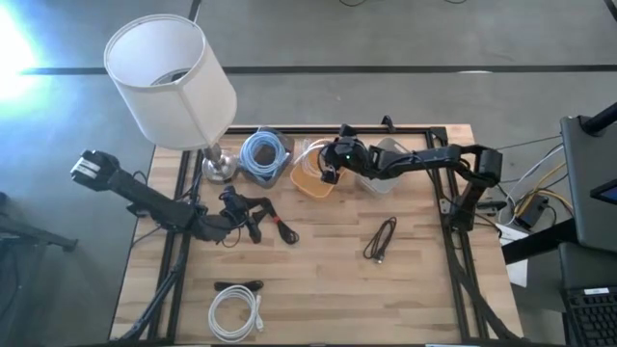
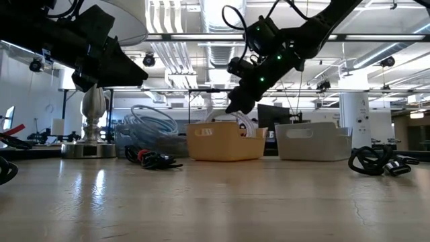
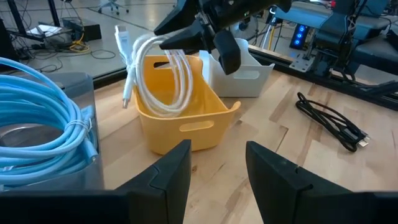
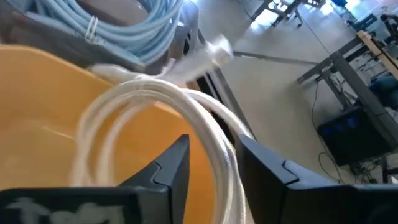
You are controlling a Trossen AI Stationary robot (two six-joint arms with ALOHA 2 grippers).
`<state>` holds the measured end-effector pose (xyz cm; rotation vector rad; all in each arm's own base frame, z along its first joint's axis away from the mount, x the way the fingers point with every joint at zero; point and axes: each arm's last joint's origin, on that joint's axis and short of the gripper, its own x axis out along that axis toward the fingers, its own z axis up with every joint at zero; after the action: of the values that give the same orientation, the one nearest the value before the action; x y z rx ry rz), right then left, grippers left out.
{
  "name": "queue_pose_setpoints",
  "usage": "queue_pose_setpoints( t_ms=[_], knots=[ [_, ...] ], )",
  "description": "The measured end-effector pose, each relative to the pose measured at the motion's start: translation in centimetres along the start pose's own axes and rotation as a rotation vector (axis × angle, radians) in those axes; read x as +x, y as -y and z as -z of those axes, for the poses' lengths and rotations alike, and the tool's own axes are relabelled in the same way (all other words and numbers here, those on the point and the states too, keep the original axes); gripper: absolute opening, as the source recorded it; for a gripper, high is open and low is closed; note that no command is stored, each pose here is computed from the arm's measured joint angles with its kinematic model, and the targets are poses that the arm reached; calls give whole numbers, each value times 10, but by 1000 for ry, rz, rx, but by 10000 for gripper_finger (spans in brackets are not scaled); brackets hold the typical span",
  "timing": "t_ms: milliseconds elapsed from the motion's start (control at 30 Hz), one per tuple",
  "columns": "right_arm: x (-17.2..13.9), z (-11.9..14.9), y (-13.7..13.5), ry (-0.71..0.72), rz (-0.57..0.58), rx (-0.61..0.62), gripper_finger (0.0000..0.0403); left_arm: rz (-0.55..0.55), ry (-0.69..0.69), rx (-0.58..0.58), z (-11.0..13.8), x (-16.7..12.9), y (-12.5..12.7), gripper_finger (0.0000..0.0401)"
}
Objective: Pick & Place USB Port
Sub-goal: Put the right white HDMI cable into the yellow bin, then put the white HDMI cable into the yellow bin
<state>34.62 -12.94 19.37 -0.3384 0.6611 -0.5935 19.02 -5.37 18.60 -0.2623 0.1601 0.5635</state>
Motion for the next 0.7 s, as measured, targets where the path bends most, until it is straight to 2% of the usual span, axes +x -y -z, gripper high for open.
queue_pose_setpoints(
  t_ms=[367,700],
  knots=[
    [-1,4,-2,-49,-12,37,184,9,-3,-13,0,0,0,156],
    [-29,-16,-24,25,-76,2,192,218,-19,-17,-6,-5,13,156]
  ],
)
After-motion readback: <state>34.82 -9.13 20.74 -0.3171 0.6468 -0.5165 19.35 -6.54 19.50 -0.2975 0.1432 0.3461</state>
